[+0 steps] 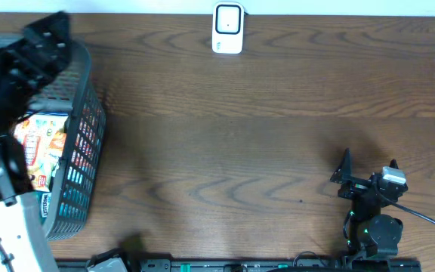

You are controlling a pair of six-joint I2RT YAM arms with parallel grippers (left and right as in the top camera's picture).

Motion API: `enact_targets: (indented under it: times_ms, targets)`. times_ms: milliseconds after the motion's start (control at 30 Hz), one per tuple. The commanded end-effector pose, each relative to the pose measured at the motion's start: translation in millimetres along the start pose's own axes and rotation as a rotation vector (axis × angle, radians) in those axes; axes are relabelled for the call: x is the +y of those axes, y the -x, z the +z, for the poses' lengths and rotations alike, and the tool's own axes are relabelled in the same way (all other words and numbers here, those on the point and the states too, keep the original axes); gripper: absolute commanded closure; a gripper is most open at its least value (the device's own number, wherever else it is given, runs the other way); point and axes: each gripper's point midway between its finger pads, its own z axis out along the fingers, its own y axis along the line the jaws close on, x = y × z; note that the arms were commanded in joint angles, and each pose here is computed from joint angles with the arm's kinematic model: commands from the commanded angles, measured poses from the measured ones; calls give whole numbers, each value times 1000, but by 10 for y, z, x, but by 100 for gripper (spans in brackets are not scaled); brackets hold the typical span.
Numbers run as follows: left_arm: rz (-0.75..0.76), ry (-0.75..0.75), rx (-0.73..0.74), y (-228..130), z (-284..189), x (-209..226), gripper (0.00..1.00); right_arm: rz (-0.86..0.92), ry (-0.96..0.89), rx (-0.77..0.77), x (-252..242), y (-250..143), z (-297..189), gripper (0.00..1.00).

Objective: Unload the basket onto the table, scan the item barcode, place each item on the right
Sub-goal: 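Raise the left gripper and move it over the grey basket, then lower the left gripper into the basket and grasp the Listerine bottle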

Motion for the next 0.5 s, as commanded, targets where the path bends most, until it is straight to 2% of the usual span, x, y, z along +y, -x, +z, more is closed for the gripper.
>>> enact_targets:
  times_ms: [0, 167, 233, 300, 467]
  targets:
    - [-30, 208, -107, 283, -277, 408, 2, -9, -7, 0, -16, -4, -1, 1]
    - [-217, 686, -103, 38, -704, 1401, 2, -9, -7, 0, -16, -4, -1, 1]
    - [-246, 821, -71, -92, -825, 1642, 2, -9, -7, 0, -16, -4, -1, 1]
    - [-268, 909, -25, -216, -879, 1808, 2, -9, -7, 0, -16, -4, -1, 1]
    - [-310, 971, 134, -534, -848, 1999, 2, -9, -7, 0, -17, -4, -1, 1]
